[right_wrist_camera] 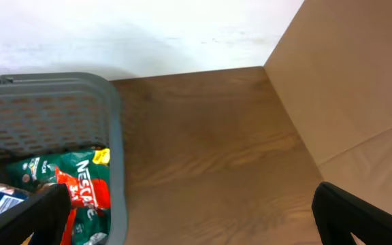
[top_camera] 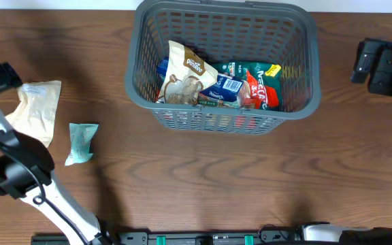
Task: Pack container
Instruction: 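Move the left gripper back left to the cream paper pouch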
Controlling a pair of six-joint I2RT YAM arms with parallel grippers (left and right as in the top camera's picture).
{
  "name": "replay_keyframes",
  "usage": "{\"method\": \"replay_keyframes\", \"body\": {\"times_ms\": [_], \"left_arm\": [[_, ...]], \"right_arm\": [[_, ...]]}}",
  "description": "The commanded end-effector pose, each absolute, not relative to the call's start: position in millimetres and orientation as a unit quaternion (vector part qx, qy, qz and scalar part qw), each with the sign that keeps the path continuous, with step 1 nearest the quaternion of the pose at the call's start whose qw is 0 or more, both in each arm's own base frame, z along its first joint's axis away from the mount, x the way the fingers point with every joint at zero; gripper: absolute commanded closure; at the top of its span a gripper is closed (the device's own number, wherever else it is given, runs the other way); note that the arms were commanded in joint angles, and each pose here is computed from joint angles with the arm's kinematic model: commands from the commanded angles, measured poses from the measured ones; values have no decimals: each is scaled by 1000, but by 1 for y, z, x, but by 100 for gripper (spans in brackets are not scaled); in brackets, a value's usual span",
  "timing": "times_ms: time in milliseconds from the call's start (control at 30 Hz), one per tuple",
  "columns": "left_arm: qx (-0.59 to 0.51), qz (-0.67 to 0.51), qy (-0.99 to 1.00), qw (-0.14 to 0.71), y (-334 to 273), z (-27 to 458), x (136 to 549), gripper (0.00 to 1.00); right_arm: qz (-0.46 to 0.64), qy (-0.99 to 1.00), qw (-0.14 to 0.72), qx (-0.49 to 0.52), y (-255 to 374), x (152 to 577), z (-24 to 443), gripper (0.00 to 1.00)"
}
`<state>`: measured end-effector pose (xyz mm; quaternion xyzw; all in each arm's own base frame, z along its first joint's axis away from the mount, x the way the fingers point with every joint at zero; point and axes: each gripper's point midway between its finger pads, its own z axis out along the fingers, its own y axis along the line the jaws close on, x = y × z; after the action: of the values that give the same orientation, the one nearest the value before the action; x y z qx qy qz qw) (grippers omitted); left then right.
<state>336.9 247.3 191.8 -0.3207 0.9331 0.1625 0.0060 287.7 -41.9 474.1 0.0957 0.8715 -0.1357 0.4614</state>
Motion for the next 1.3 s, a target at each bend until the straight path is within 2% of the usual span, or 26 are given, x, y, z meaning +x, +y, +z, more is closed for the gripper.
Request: {"method": "replay_keyframes", "body": {"times_ms": [0, 167, 267, 367, 500, 733, 1000, 1267], "left_arm": [[-348, 153, 925, 10, 245, 192, 337, 1], [-285, 145, 947, 42, 251, 192, 356, 2], [-150, 79, 983, 66, 232, 188, 377, 2], [-85, 60, 991, 88, 227, 188, 389, 2], [-61, 68, 991, 95, 236, 184, 395, 2], [-92, 56, 992, 66, 267, 150, 384, 2], [-59, -69, 993, 78, 271, 97, 384, 1], [-7, -133, 987, 90, 257, 65, 394, 2]], "right_arm": [[-139, 869, 462, 108, -45, 287, 475, 1], [-139, 869, 462, 108, -45, 287, 475, 1], [-139, 869, 462, 108, -45, 287, 475, 1], [-139, 869, 462, 108, -45, 287, 475, 1], [-139, 869, 462, 108, -45, 287, 475, 1], [-139, 869, 462, 108, -45, 287, 475, 1], [-139, 869, 462, 108, -45, 287, 475, 1], [-139, 869, 462, 108, -45, 287, 475, 1]]}}
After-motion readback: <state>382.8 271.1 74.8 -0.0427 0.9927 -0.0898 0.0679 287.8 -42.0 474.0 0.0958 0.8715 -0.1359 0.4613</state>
